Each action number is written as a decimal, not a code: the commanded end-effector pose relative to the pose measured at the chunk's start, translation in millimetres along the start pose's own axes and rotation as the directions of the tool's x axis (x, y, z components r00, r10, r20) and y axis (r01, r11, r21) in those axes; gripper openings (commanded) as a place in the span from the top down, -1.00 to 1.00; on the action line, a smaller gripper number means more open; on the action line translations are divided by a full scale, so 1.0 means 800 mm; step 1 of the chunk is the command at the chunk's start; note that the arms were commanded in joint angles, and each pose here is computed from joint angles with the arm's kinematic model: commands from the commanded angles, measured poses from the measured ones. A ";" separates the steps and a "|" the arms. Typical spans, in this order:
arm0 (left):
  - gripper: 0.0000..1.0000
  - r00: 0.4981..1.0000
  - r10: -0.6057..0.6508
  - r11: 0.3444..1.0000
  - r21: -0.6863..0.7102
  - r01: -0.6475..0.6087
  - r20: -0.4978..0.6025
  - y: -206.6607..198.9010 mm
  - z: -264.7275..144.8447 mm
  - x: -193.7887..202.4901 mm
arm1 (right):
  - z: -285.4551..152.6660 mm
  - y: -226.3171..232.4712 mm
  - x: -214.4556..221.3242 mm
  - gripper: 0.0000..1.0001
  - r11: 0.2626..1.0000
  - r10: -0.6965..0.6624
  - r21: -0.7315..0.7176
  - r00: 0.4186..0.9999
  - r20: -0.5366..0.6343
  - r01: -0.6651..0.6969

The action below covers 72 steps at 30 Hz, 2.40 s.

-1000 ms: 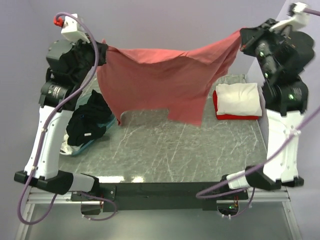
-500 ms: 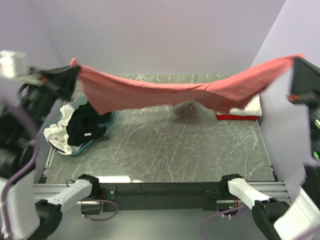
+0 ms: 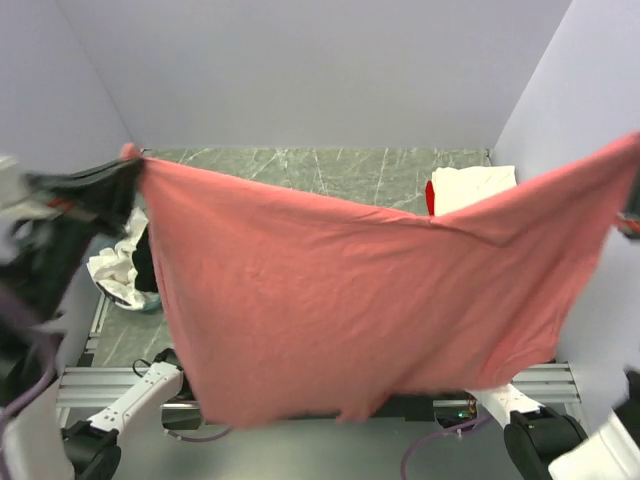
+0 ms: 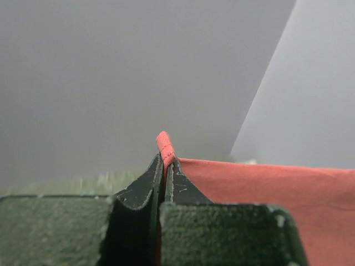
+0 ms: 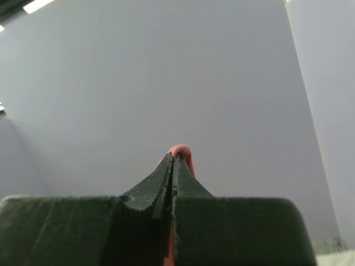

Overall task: Fold and stack the t-shirts
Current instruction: Flatten the tshirt out

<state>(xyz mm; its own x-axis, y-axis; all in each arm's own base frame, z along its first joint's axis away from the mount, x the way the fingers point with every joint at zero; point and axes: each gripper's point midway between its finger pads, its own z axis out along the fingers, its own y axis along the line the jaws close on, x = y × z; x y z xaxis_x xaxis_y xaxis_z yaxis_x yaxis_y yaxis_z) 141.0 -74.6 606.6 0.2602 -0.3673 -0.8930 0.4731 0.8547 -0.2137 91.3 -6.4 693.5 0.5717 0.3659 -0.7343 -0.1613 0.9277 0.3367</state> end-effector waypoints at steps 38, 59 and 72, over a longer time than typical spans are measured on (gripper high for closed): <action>-0.92 0.790 -0.302 0.851 -0.525 -0.029 -0.534 0.209 0.164 0.512 | 0.112 -0.165 0.717 -0.75 0.979 0.080 0.161 0.484 -0.871 0.128; -0.87 0.541 -0.421 0.907 -0.351 0.234 -0.728 0.086 0.107 0.681 | -0.109 -0.210 0.811 -0.62 0.953 0.225 0.247 0.135 -0.965 0.177; -0.88 0.409 -0.453 0.891 -0.415 0.182 -0.792 0.113 0.092 0.780 | -0.137 -0.240 0.846 -0.62 0.942 0.184 0.175 -0.006 -0.983 0.286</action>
<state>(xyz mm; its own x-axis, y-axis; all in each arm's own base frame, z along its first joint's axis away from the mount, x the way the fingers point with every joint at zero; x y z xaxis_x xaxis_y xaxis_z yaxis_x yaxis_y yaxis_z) 396.8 -247.0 46.6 -0.7896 -0.2310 -0.5684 0.0916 0.8717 -0.4814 407.5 73.7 56.2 -0.8294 0.2820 -0.4824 0.1826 0.9527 0.2429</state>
